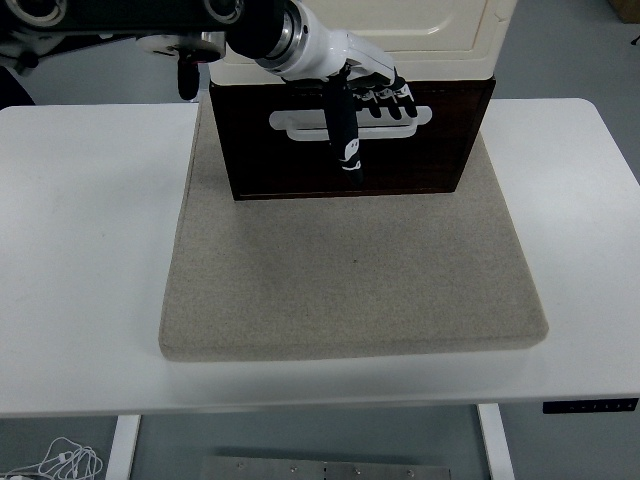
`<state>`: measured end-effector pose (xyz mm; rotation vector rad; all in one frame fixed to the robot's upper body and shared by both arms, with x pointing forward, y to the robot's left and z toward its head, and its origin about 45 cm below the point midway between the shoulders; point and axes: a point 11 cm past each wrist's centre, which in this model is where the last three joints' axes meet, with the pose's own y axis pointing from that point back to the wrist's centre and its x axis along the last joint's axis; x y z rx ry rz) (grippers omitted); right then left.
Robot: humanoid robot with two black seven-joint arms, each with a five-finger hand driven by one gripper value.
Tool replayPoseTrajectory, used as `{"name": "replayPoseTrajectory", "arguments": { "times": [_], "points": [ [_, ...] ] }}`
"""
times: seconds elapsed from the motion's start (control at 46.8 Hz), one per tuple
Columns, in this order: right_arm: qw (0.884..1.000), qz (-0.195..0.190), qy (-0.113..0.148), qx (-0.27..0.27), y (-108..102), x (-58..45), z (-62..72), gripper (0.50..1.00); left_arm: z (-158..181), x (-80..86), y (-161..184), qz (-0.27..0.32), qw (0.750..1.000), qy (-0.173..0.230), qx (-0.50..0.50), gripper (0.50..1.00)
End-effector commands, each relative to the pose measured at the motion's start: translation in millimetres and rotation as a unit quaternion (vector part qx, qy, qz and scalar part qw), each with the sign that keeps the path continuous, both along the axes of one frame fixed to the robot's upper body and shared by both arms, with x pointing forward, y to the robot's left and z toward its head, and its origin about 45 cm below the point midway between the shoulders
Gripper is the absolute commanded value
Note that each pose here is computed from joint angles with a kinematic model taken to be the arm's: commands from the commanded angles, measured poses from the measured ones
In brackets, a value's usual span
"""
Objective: Open the drawer under the combination cabinet
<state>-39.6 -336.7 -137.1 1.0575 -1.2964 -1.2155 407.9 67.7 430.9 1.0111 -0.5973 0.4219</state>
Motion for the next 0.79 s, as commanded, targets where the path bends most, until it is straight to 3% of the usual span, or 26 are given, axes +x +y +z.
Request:
{"name": "replayPoseTrajectory", "arguments": {
  "times": [0.0,0.769],
  "points": [
    [1.000,0.000,0.000,0.000,0,-0.1,0.0,0.926,-6,3.2,4,0.017,1.000,0.007,0.011,1.000],
    [1.000,0.000,0.000,0.000,0,-0.1,0.0,0.926,-16,21.3,13,0.072,0.997,0.025,0.009,1.000]
  ]
}}
